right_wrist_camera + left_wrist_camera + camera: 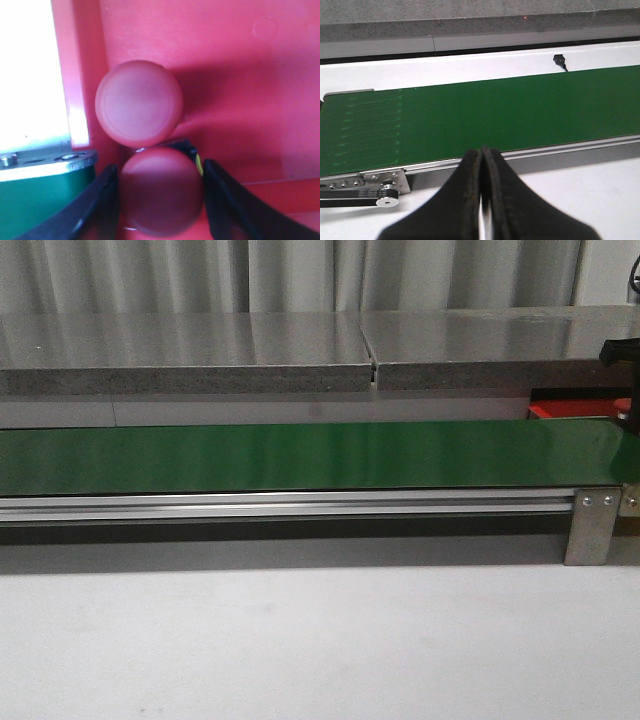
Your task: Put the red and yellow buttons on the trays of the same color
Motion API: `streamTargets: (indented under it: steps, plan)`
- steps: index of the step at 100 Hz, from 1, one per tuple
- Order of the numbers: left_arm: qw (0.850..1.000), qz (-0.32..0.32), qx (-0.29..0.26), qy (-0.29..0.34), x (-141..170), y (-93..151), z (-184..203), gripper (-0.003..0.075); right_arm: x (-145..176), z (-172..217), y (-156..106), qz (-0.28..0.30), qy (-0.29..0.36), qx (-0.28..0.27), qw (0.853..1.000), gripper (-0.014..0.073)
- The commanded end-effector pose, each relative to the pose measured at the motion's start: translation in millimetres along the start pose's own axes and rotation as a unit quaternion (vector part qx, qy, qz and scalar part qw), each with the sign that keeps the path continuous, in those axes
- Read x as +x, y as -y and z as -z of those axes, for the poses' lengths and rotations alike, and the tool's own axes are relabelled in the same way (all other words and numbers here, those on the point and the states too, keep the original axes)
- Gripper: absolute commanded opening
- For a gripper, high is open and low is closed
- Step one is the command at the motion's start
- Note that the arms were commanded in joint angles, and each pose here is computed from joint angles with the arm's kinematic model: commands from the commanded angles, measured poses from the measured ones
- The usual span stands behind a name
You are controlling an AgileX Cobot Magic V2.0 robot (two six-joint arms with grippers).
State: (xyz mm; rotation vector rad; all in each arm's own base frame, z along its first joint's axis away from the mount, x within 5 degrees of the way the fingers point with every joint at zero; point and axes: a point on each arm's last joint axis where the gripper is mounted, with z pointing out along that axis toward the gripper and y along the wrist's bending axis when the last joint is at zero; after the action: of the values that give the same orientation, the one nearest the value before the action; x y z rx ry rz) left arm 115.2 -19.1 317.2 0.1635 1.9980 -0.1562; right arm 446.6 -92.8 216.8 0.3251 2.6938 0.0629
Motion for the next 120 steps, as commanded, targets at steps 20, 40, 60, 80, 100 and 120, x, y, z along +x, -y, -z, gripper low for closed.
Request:
streamTargets:
  steps: [20, 40, 60, 80, 100, 120]
  plan:
    - [0.999, 0.010, 0.002, 0.047, -14.1, 0.9, 4.0, -0.0019, -12.9, 44.0, -2.3, 0.002, 0.058, -0.004, 0.998, 0.0400]
    - [0.999, 0.010, 0.001, 0.048, -14.2, 0.8, 4.0, -0.0019, -12.5, 79.5, -7.7, 0.021, 0.091, -0.002, 0.996, 0.0400]
    - [0.999, 0.010, 0.001, 0.048, -14.2, 0.8, 4.0, -0.0019, 4.2, 111.8, -16.3, 0.067, 0.104, 0.012, 0.992, 0.0395]
    - [0.999, 0.010, 0.001, 0.048, -14.2, 0.8, 4.0, -0.0019, 32.9, 138.6, -26.9, 0.101, 0.128, 0.026, 0.986, 0.0118]
    - [0.999, 0.010, 0.001, 0.048, -14.2, 0.8, 4.0, -0.0019, 68.0, 156.1, -32.4, 0.111, 0.133, 0.020, 0.985, -0.0129]
    - [0.999, 0.010, 0.001, 0.048, -14.2, 0.8, 4.0, -0.0019, 104.1, 181.0, -43.3, 0.131, 0.164, 0.006, 0.978, -0.0121]
